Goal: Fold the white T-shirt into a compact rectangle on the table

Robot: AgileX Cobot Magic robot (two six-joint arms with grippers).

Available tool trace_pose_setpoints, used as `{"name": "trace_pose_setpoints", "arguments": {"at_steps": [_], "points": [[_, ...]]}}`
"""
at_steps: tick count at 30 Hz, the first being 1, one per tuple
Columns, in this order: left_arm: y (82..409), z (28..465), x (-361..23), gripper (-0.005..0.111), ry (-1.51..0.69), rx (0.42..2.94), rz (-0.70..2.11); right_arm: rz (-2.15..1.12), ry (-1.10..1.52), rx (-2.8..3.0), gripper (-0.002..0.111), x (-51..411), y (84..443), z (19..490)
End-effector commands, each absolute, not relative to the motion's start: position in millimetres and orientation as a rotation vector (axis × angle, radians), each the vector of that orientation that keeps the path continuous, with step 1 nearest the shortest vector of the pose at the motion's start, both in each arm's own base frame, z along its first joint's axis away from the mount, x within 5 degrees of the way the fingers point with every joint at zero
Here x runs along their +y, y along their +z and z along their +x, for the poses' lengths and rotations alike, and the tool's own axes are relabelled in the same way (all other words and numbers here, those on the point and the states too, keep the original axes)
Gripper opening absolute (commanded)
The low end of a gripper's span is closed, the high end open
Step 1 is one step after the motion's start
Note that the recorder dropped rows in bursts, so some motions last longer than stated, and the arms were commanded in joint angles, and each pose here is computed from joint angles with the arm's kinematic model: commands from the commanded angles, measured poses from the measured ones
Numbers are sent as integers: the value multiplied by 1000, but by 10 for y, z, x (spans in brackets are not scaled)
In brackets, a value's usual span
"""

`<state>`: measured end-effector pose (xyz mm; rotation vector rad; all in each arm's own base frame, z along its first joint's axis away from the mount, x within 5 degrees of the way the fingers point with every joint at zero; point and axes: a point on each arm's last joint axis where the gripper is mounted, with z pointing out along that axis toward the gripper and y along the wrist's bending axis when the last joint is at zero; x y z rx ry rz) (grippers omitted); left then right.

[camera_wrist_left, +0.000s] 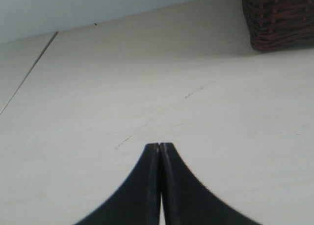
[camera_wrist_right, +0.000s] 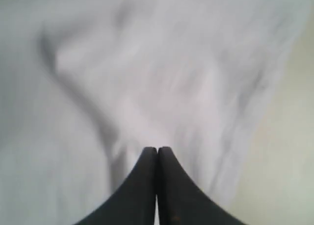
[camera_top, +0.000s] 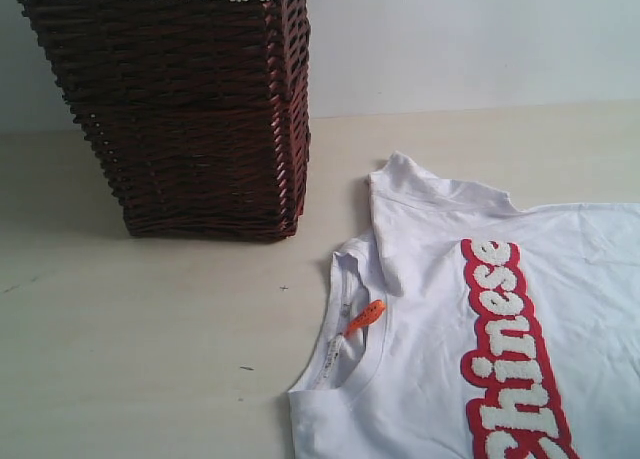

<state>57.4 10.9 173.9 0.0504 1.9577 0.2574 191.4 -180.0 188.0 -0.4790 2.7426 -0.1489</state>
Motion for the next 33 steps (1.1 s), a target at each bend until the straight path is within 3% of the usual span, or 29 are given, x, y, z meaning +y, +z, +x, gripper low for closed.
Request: {"name": "trace_pose_setpoints", "arguments": {"at_steps": [1,4,7,10,15,21,25,33], "points": [[1750,577,107,0,246,1953,37,371,123,2175,4,-1546,2293,2152],[1750,577,107,0,246,1953,37,557,216,1916,19,-1222,2476,2105],[1750,577,107,0,246,1953,37,253,110,1869,28,-781,2651,1898],[1750,577,107,0,246,1953,37,-35,59,1795,32,-361,2724,1652],[1750,577,107,0,246,1953,37,-236,85,1649,33,88,2609,1145],[1750,577,107,0,246,1953,37,-295,-116,1636,37,120,2319,800],[1750,577,107,0,246,1953,37,-164,65,1711,46,168,2266,737],[1750,577,107,0,246,1953,37,-137,182,1756,47,209,2232,732]]}}
